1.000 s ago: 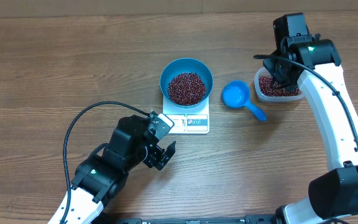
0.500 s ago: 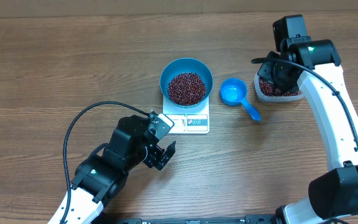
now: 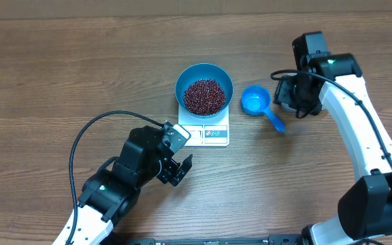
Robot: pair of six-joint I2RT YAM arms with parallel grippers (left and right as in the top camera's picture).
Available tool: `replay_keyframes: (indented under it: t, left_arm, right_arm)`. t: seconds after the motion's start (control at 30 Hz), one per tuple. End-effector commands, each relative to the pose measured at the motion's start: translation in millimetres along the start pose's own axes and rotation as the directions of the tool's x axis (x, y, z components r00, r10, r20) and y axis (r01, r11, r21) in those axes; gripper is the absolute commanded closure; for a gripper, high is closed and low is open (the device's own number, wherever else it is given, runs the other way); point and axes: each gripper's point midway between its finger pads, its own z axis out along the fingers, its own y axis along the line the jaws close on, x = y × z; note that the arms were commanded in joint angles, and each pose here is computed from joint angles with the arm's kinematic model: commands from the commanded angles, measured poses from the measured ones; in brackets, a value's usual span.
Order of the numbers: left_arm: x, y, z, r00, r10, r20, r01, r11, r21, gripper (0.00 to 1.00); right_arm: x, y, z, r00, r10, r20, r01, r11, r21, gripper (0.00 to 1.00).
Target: Scoop item into bowl and weigh 150g on scale
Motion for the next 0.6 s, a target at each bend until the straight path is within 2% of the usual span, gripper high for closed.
replay_keyframes:
  t: [0.0,0.27,0.57]
  left_arm:
    - [-1.1,-1.4,-0.4,1.000,-0.004,0.007,0.004,1.000,0.013,0.00]
    - [-1.1,-1.4,-0.4,1.000,-0.004,0.007,0.004,1.000,0.013,0.00]
    - [-1.1,-1.4,-0.4,1.000,-0.004,0.007,0.004,1.000,0.013,0.00]
  right_arm:
    - [12.7,5.0,13.7,0.993,-0.106,-0.050,0.103,0.993,-0.049,0.30]
    - [27.1,8.4,40.5,0.966,-0.251,-0.064,0.244,0.965,-0.100,0.23]
    - [29.3,8.3,65.7,0.952,-0.304,-0.024,0.300,0.948,-0.107,0.20]
